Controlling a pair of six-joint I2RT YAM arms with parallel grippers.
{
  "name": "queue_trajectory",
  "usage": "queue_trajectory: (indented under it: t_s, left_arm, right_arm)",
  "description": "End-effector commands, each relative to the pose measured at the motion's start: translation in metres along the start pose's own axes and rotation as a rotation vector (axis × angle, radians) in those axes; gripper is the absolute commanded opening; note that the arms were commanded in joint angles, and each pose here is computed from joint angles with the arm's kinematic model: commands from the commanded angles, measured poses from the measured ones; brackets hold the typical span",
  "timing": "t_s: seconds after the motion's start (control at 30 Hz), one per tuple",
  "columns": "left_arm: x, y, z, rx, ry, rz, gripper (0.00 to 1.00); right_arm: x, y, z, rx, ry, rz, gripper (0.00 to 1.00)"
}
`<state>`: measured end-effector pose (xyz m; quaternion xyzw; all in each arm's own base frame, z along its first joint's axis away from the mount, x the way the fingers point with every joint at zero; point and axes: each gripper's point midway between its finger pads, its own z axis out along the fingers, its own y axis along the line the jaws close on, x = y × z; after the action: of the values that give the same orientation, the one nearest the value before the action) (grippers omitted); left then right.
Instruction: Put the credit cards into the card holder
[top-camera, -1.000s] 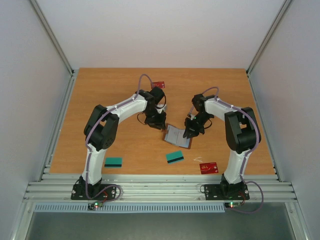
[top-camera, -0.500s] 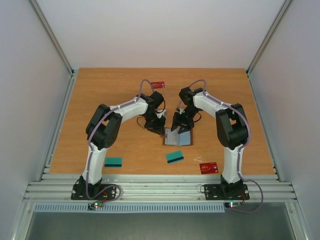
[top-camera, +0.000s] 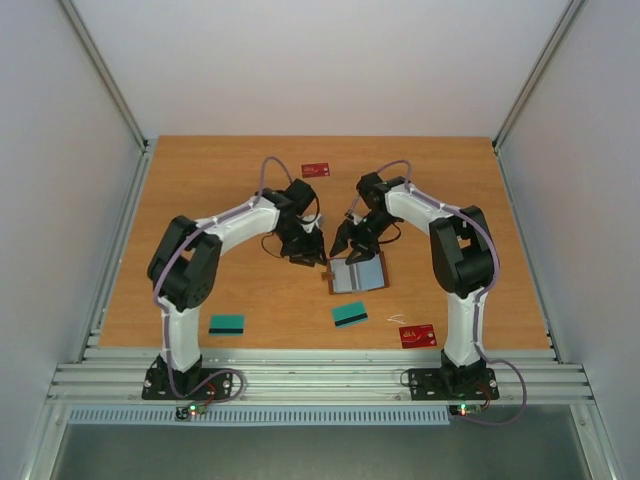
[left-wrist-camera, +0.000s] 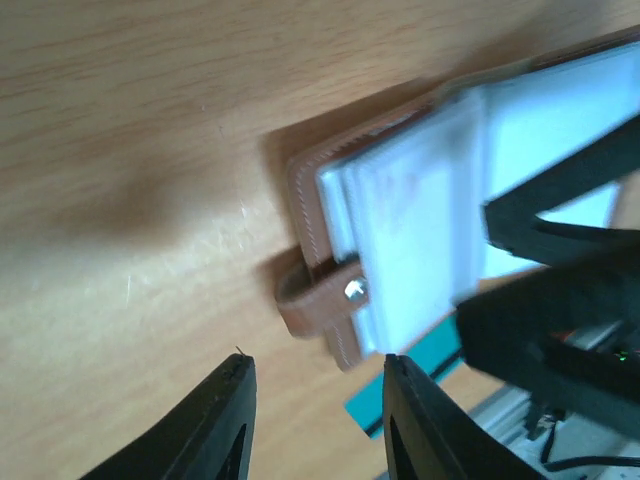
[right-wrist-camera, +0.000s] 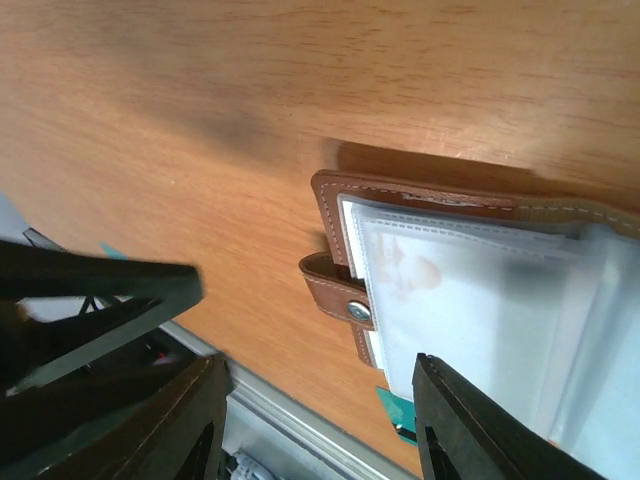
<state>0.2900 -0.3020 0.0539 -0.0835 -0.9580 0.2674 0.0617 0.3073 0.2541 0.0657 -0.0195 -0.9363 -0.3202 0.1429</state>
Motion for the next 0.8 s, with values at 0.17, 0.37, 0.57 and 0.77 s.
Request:
queue_trajectory:
  t_s: [0.17, 0.37, 0.57, 0.77]
  left_arm:
    - [0.022, 0.001, -0.058, -0.06, -0.16, -0.005, 0.42]
    - [0.067, 0.039, -0.083, -0.188, -0.236, -0.104, 0.48]
    - [0.109, 0.061, -0.076, -0.169, -0.264, -0.198, 0.49]
    - [0.122, 0.036, -0.043, -0.14, -0.23, -0.097, 0.47]
  right_arm:
    - [0.022, 0.019, -0.04, 0.002, -0.132, -0.113, 0.55]
    - [0.053, 0.007, -0.046, -0.008, -0.189, -0.111, 0.57]
    - [0.082, -0.036, -0.042, 0.099, -0.249, 0.001, 0.58]
    - [0.092, -0.074, -0.017, 0.171, -0.208, 0.061, 0.53]
